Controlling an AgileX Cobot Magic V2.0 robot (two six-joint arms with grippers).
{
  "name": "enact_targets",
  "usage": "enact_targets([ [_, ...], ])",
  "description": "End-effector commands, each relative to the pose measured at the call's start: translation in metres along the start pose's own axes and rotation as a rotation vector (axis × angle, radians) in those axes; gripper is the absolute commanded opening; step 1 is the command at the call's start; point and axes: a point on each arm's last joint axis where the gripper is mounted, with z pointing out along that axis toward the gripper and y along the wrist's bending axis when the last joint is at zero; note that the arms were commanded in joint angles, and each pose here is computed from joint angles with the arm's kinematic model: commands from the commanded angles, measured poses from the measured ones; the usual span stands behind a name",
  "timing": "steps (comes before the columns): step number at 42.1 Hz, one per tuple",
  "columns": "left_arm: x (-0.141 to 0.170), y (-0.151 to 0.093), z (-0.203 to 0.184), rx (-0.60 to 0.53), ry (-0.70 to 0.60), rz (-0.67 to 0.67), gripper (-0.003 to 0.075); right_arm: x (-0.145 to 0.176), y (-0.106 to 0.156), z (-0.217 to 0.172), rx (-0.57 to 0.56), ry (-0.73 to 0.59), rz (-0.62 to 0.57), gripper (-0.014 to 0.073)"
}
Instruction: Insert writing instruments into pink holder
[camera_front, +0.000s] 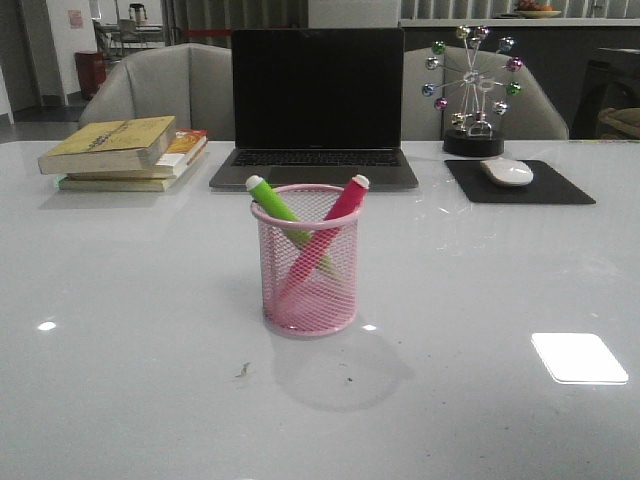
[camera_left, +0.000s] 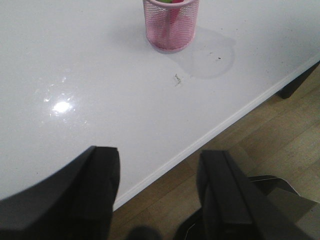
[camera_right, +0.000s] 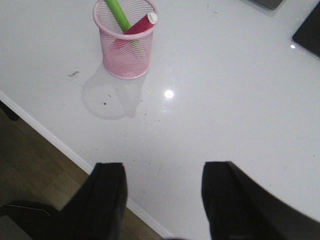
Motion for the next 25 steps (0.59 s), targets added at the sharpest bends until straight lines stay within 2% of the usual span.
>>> enact_targets([
  [1,-0.014,-0.0009,-0.0073,0.014,-0.121,-0.003,0.0307,-0.0124,-0.0005,-0.0063,-0.002,-0.093,0.018,0.0432],
  [4,-0.0153,-0.0011,-0.0075,0.016,-0.135,-0.003,0.0224,-0.0123,-0.0005,-0.0063,-0.002,-0.091,0.018,0.0348],
  [10,-0.0155,-0.001,-0.0075,0.015,-0.138,-0.002,0.0106,-0.0123,-0.0005,-0.0063,-0.002,-0.091,0.018,0.0171],
  [16,-0.0156,-0.0008,-0.0075,0.009,-0.138,0.048,0.0093,-0.0124,-0.0005,-0.0063,-0.002,-0.092,0.018,0.0031],
  [25,-0.0155,-0.0008,-0.0075,0.009,-0.138,0.053,0.0093,-0.0117,-0.0005,-0.0062,-0.001,-0.085,0.018,0.0029],
])
